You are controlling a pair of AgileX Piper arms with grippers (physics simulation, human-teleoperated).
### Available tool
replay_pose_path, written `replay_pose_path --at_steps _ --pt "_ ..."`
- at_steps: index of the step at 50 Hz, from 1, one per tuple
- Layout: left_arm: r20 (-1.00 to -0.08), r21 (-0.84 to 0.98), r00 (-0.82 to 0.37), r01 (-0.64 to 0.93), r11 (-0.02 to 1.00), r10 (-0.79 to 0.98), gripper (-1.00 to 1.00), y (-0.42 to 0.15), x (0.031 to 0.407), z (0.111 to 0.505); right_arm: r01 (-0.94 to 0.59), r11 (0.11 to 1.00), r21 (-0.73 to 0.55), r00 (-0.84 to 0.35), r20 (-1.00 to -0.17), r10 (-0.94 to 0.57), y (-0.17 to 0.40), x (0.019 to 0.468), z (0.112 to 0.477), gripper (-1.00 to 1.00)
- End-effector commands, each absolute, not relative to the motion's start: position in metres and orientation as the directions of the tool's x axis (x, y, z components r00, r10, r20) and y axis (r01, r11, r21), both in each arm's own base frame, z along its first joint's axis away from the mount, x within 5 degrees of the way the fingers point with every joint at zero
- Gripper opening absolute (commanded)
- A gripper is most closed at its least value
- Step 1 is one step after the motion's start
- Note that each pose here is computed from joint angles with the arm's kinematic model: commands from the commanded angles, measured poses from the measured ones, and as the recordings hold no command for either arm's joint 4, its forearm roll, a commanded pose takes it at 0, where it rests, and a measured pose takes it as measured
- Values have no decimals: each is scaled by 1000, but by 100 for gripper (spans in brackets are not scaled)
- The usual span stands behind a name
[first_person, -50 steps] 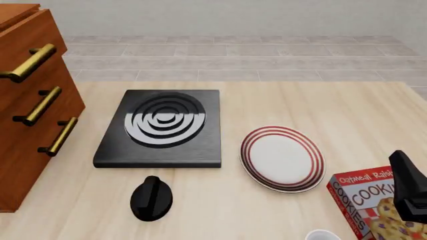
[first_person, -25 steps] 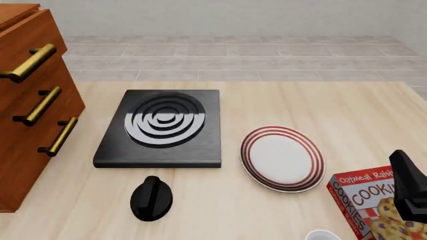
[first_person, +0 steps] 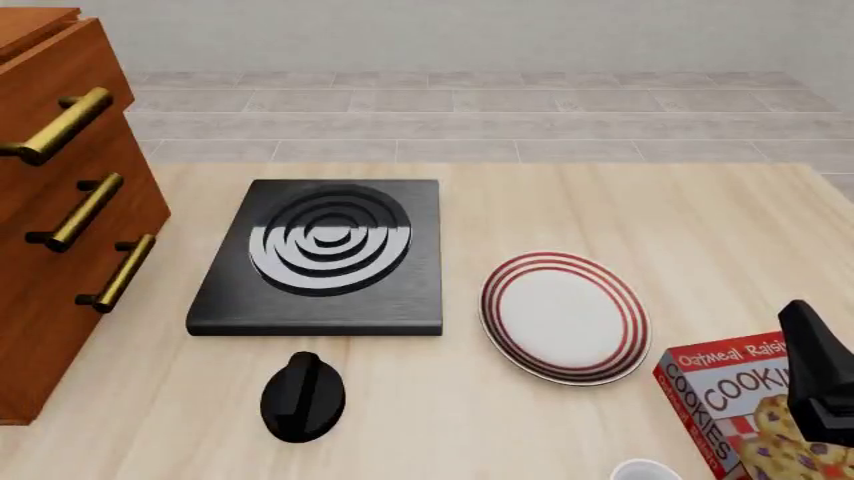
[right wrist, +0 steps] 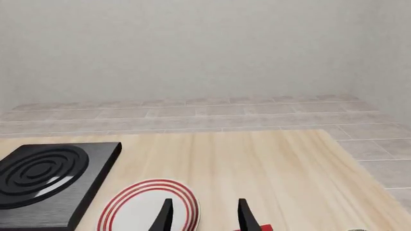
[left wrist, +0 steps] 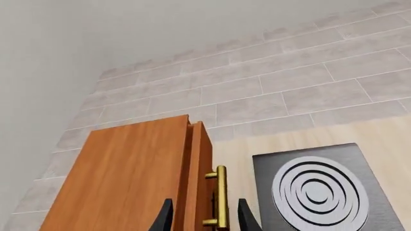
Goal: Pick the akita bowl in the top layer of the wooden cabinet and place it on the plate.
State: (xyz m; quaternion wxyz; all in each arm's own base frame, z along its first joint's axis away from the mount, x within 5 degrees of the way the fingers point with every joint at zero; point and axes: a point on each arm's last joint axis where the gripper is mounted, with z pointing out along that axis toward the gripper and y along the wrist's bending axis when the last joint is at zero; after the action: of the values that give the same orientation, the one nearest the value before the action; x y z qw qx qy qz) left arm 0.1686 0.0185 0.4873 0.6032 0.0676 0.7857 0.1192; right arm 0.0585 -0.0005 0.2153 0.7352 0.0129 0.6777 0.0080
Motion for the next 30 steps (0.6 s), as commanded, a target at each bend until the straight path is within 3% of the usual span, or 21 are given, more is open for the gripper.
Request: replay_pose_path --at_steps 1,30 --pt "-915 246 -342 -54 968 213 100 26 184 479 7 999 31 83 -996 31 -1 58 216 100" --pt "-875 154 -473 -65 986 106 100 30 205 456 12 1000 27 89 -996 25 -1 57 216 100"
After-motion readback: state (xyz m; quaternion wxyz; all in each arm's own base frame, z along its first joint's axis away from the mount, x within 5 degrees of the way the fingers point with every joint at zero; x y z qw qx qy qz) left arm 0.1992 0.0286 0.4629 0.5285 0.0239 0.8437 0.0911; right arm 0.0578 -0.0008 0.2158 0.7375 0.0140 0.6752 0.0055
